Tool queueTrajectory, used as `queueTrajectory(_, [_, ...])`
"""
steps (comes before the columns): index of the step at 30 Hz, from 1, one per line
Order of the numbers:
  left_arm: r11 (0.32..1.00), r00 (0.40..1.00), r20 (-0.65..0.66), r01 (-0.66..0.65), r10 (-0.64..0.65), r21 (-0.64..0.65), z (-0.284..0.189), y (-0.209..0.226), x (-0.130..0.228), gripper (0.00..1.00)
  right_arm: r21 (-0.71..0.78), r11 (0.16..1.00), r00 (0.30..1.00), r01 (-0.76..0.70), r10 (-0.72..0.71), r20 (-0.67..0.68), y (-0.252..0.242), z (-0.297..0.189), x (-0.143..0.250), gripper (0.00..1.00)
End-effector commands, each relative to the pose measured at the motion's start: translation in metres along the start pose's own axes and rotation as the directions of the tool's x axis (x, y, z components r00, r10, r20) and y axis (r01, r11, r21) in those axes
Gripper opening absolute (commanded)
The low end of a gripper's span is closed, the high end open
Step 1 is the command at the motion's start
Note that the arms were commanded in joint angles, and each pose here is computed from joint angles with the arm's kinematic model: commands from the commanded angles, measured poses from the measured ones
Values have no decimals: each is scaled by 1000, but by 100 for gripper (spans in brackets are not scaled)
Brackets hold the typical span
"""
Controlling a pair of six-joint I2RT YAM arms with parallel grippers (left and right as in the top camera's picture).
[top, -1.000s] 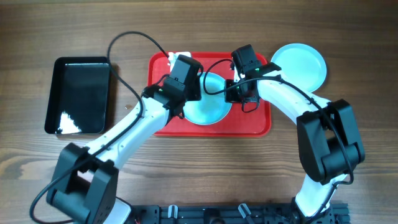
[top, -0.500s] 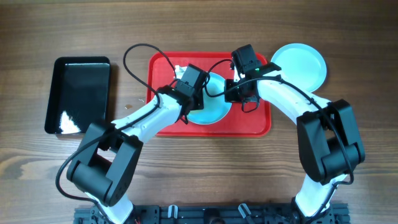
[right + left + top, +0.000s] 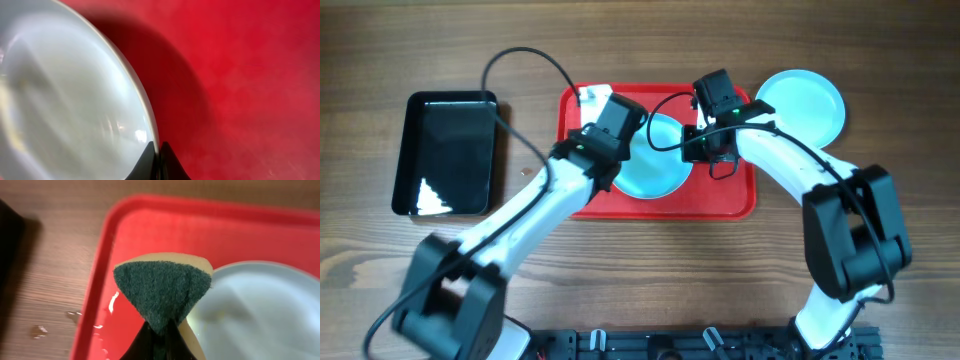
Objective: Clean dirty plates on tray and stack at the side
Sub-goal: 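Lift the light-blue plate with right gripper and stack it on the pile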
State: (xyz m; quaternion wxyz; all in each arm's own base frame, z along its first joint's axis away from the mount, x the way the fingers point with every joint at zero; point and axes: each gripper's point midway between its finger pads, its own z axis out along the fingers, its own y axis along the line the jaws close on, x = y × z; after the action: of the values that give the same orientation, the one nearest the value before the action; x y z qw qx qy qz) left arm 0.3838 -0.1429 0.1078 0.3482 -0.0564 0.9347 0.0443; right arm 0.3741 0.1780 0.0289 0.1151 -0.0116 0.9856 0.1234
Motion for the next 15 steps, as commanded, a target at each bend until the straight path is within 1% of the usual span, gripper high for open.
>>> queueTrajectory(1, [997,997,47,67,-65,-26,-21,31,-22,4,16,998,987,57,-59,147,7,-42,-32,4])
queueTrajectory(3, [994,994,5,110,-110,-3,-21,46,-22,4,45,997,977,67,-75,201,5,-59,-41,4])
queueTrajectory(5, [986,984,-64,166,-165,20,-15,63,-18,4,67,992,964,109,-122,235,5,-71,-46,4])
queueTrajectory(7, [977,970,-134,211,-204,40,-11,74,-10,4,93,984,951,152,-171,258,6,-81,-49,4])
queueTrajectory(9, [961,942,-214,273,-257,47,-7,91,0,4,156,966,928,205,-243,284,6,-91,-52,4])
queueTrajectory(12, [940,908,-263,341,-325,17,-4,116,7,4,294,921,888,255,-343,307,4,-106,-57,4])
queueTrajectory(15, [923,885,-273,382,-378,-38,-2,141,10,4,484,812,815,327,-502,290,10,-123,-58,4])
